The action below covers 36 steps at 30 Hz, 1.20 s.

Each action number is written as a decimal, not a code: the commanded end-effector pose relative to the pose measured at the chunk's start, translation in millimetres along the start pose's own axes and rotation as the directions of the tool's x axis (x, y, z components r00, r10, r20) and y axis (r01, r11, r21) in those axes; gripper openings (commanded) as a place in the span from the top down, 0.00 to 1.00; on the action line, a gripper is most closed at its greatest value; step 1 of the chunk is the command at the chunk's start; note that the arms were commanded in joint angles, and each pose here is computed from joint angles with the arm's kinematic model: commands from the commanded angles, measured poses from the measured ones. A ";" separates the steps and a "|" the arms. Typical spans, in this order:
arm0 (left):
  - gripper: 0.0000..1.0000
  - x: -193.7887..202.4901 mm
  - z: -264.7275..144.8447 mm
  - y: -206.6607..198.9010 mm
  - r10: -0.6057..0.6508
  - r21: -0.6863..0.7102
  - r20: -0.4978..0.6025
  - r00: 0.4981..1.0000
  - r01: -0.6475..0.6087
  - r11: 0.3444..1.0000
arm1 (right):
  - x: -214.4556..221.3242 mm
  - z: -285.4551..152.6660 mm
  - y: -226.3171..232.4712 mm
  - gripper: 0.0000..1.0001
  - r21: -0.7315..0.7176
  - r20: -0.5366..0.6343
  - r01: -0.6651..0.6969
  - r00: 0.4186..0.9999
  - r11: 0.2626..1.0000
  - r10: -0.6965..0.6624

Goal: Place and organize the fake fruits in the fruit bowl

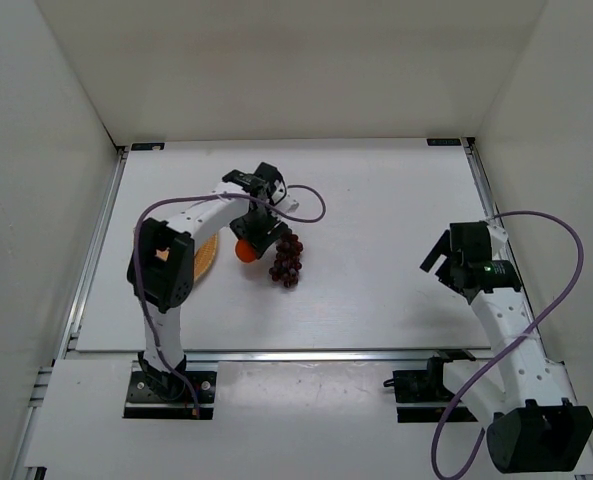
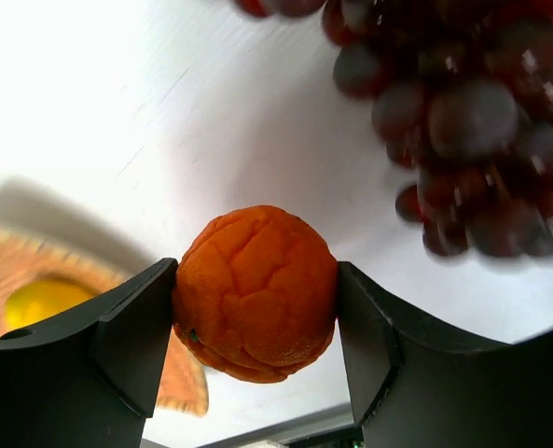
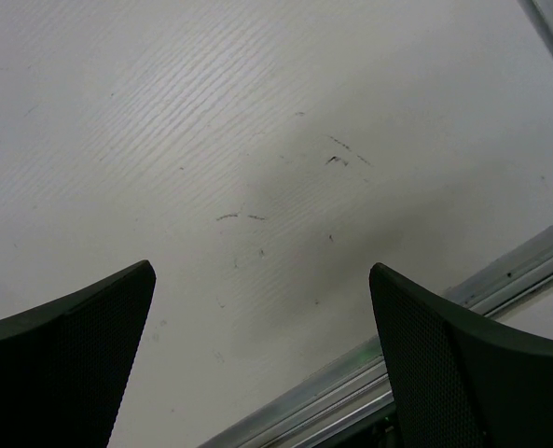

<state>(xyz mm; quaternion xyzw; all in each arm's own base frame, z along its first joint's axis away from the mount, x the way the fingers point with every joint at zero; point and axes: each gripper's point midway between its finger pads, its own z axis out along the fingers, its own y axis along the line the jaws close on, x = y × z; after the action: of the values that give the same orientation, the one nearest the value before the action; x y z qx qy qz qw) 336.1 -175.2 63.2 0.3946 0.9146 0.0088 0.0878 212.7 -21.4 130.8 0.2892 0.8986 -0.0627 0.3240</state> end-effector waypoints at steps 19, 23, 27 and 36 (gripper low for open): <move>0.81 138.9 -79.5 193.9 -0.583 -0.234 0.253 0.772 0.633 0.737 | 60.7 -36.3 293.8 0.00 -0.538 -0.073 0.416 0.844 0.733 -0.532; 0.63 150.8 -55.6 200.8 -0.639 -0.216 0.205 0.741 0.671 0.709 | 69.7 -44.7 339.7 0.00 -0.603 -0.077 0.409 0.825 0.685 -0.560; 0.17 161.6 -49.5 205.9 -0.671 -0.216 0.189 0.717 0.697 0.684 | 90.8 -36.1 365.7 0.00 -0.610 -0.114 0.417 0.796 0.674 -0.595; 0.00 185.9 -134.4 208.0 -0.693 -0.260 0.427 0.582 0.812 0.522 | 128.9 2.6 376.1 0.00 -0.556 -0.266 0.357 0.779 0.751 -0.568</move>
<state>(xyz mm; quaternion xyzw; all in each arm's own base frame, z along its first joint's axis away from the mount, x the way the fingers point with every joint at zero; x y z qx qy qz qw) 346.7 98.3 122.3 -0.0286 0.9756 0.0941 0.1965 343.8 342.1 76.6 -0.0524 0.9742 0.1353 0.1727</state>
